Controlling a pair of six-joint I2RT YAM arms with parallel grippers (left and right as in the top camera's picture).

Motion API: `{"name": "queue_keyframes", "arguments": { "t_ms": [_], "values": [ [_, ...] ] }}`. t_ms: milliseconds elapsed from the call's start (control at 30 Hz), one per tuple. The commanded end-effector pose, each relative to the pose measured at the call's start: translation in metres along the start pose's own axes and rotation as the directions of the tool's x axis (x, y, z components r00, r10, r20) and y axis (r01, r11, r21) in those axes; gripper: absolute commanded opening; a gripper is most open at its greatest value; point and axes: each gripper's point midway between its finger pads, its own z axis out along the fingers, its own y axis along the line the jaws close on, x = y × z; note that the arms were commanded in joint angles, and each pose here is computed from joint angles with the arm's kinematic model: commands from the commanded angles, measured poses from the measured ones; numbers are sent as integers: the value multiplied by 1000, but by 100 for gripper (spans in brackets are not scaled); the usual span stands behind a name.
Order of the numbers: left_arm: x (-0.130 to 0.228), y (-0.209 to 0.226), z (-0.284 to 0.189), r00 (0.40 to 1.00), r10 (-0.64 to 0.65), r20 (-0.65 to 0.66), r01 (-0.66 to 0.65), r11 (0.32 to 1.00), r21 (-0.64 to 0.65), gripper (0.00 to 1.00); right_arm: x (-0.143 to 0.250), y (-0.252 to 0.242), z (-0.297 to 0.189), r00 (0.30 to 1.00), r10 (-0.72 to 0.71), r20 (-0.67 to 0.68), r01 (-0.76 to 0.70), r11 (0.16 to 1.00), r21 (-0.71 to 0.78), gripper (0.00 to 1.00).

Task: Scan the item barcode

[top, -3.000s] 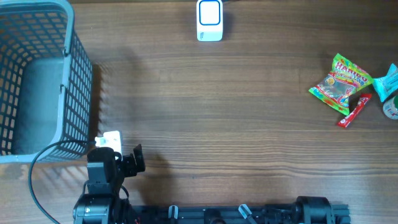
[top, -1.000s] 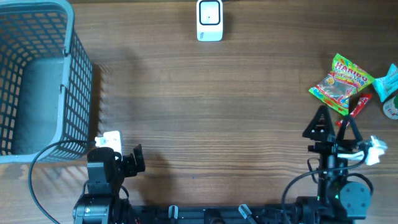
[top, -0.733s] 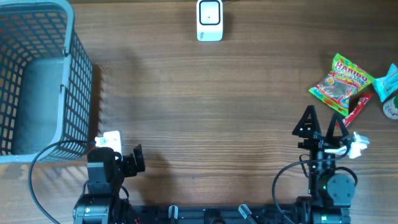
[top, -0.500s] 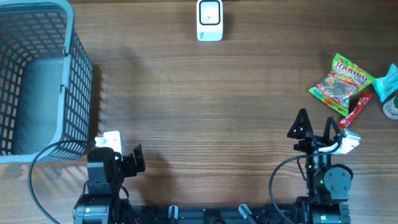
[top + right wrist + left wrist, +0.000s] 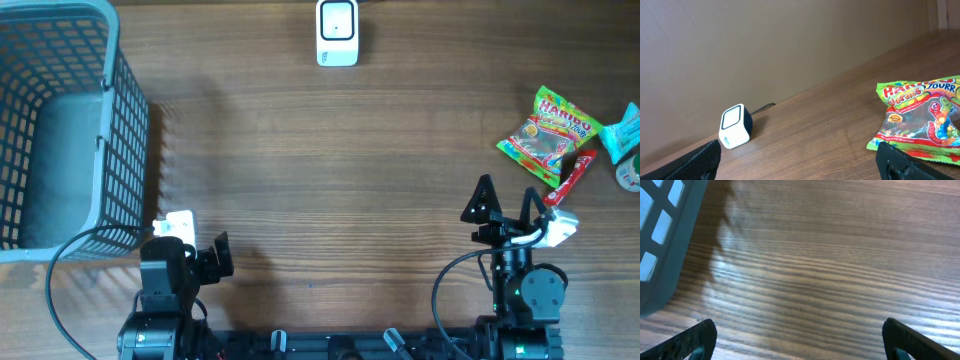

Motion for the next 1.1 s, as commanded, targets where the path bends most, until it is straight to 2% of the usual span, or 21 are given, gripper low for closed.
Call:
{"name": "queue_keyframes", "arguments": {
  "t_ms": [0, 67, 133, 167, 200, 233, 333, 400, 500, 700, 800, 1067],
  "values": [
    [-10, -1, -1, 998, 22, 64, -22, 1000, -3, 100, 0, 4, 0, 1000, -17, 1, 17, 1000, -20, 100],
    [-51, -18, -11, 964, 14, 265, -37, 996, 81, 100, 0, 4, 0, 1000, -17, 1, 17, 1000, -20, 100],
    [-102, -28, -36, 844, -24, 535, -56, 989, 133, 100, 0, 4, 0, 1000, -17, 1, 17, 1000, -20, 100],
    [-108, -28, -40, 819, -31, 573, -58, 989, 136, 100, 0, 4, 0, 1000, -17, 1, 17, 1000, -20, 100],
    [-118, -26, -45, 763, -45, 645, -55, 990, 133, 100, 0, 4, 0, 1000, -17, 1, 17, 1000, -20, 100],
    [-118, -24, -44, 746, -49, 664, -51, 990, 130, 100, 0, 4, 0, 1000, -17, 1, 17, 1000, -20, 100],
    [-113, -20, -37, 730, -53, 681, -39, 992, 118, 100, 0, 4, 0, 1000, -17, 1, 17, 1000, -20, 100],
    [-104, -19, -30, 751, -49, 658, -35, 993, 113, 100, 0, 4, 0, 1000, -17, 1, 17, 1000, -20, 100],
    [-104, -22, -31, 749, 3, 662, -87, 992, 94, 100, 0, 4, 0, 1000, -17, 1, 17, 1000, -20, 100],
    [-105, -32, -36, 737, -5, 676, -113, 985, 130, 100, 0, 4, 0, 1000, -17, 0, 17, 1000, -20, 100],
    [-105, -32, -36, 742, -53, 668, -77, 984, 163, 100, 0, 4, 0, 1000, -17, 1, 17, 1000, -20, 100],
    [-105, -35, -36, 741, -52, 669, -88, 981, 173, 100, 0, 4, 0, 1000, -17, 1, 17, 1000, -20, 100]
  ]
}}
